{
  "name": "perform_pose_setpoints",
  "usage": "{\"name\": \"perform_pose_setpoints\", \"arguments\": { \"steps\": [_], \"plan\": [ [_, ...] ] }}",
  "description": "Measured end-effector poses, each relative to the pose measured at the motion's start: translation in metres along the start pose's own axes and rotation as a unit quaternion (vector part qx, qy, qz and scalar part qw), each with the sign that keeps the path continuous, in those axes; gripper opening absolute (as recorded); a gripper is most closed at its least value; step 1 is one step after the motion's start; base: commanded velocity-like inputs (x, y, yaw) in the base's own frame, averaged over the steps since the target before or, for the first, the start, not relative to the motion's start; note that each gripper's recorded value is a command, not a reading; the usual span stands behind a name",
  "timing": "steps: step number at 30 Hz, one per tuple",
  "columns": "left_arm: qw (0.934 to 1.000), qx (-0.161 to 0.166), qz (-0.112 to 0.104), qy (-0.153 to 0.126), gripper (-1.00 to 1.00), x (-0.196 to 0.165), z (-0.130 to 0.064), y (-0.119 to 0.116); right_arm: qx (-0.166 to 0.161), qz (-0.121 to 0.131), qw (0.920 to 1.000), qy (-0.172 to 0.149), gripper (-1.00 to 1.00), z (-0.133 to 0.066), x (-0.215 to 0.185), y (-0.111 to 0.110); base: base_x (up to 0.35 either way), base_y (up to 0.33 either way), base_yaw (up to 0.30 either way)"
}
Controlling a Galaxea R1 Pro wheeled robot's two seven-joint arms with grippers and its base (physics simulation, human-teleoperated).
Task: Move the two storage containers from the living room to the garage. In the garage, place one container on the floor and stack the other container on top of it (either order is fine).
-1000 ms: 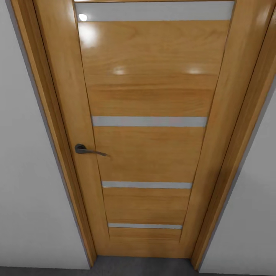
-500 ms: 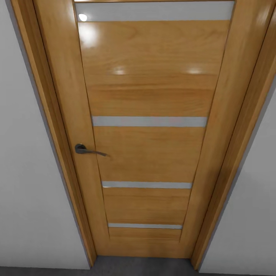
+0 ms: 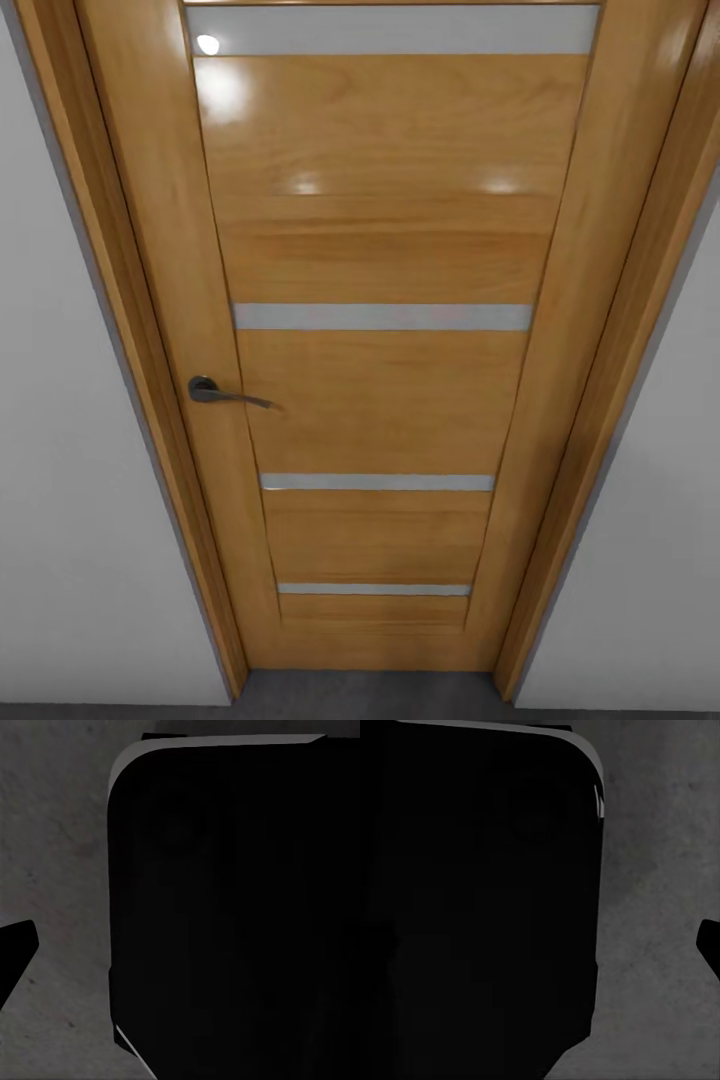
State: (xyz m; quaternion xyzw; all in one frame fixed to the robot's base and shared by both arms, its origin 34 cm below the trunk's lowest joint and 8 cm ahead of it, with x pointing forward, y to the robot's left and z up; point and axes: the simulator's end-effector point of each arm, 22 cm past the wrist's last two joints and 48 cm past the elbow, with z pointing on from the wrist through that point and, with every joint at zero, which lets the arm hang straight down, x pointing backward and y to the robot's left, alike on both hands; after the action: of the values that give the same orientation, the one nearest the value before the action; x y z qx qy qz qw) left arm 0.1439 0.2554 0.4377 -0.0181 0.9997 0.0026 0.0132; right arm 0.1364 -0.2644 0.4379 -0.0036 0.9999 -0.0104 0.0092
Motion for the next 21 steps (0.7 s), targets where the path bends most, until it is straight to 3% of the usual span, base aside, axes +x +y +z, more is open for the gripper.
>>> {"name": "perform_pose_setpoints", "arguments": {
  "steps": [16,21],
  "plan": [
    [1.0,-0.001,0.0,0.0,1.0,0.0,0.0,0.001,-0.001,-0.002,1.0,0.0,1.0,0.0,0.0,0.0,0.0,0.0,-0.001],
    [1.0,-0.002,0.0,0.0,1.0,0.0,0.0,0.001,0.0,-0.006,0.9999,-0.015,1.0,0.0,-0.01,0.0,0.0,0.0,0.0]
  ]
}}
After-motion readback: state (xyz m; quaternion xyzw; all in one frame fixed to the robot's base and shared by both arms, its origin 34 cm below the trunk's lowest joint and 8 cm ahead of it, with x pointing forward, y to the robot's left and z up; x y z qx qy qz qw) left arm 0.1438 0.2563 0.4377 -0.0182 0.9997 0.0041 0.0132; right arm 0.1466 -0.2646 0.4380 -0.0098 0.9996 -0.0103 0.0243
